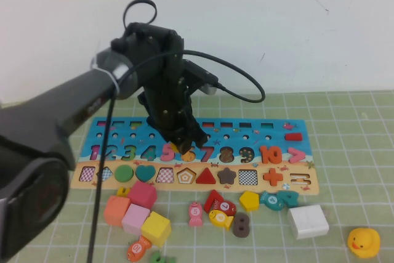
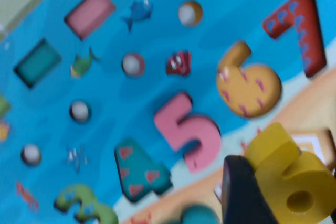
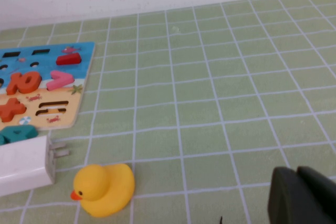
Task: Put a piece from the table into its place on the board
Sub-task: Place the "number 6" into the hole of the number 6
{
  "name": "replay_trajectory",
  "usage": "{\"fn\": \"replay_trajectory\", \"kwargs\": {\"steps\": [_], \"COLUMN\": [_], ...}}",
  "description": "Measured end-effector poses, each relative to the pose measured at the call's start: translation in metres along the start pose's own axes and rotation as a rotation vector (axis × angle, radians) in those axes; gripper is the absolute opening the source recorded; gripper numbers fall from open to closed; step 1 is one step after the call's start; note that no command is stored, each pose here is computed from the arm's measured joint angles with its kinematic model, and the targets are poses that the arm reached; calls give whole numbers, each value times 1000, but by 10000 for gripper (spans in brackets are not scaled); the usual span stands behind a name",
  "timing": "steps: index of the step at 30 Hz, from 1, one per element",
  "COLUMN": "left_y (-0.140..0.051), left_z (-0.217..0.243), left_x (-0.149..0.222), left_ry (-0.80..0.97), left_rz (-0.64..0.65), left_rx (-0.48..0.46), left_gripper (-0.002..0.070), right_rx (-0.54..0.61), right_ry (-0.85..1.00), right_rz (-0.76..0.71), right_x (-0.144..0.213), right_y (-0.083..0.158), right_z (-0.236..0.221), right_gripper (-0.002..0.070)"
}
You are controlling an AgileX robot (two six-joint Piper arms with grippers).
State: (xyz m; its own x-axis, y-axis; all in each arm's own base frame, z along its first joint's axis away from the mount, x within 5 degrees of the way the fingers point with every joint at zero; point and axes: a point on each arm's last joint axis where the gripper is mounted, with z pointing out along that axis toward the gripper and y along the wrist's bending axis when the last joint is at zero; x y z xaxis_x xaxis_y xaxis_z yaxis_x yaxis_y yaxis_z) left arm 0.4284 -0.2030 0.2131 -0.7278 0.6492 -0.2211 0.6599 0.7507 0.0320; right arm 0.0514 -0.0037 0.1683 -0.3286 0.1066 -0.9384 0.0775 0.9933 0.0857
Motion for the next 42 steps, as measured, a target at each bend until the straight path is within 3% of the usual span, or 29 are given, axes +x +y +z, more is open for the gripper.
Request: {"fn": "replay_trajectory", "kwargs": {"steps": [14, 42], "left_y": [5, 4], "left_z": [41, 56], "left_x": [-14, -13], "left_ry": [-31, -9], "left_rz": [66, 86], "left_rx": [-2, 15], "left_gripper": [300, 301], "right_rx": [0, 0], "right_ry": [0, 0], "right_rz": [0, 0], "right_x": [0, 0], "right_y": [0, 0], "right_z": [0, 0], "right_gripper": [-1, -1]}}
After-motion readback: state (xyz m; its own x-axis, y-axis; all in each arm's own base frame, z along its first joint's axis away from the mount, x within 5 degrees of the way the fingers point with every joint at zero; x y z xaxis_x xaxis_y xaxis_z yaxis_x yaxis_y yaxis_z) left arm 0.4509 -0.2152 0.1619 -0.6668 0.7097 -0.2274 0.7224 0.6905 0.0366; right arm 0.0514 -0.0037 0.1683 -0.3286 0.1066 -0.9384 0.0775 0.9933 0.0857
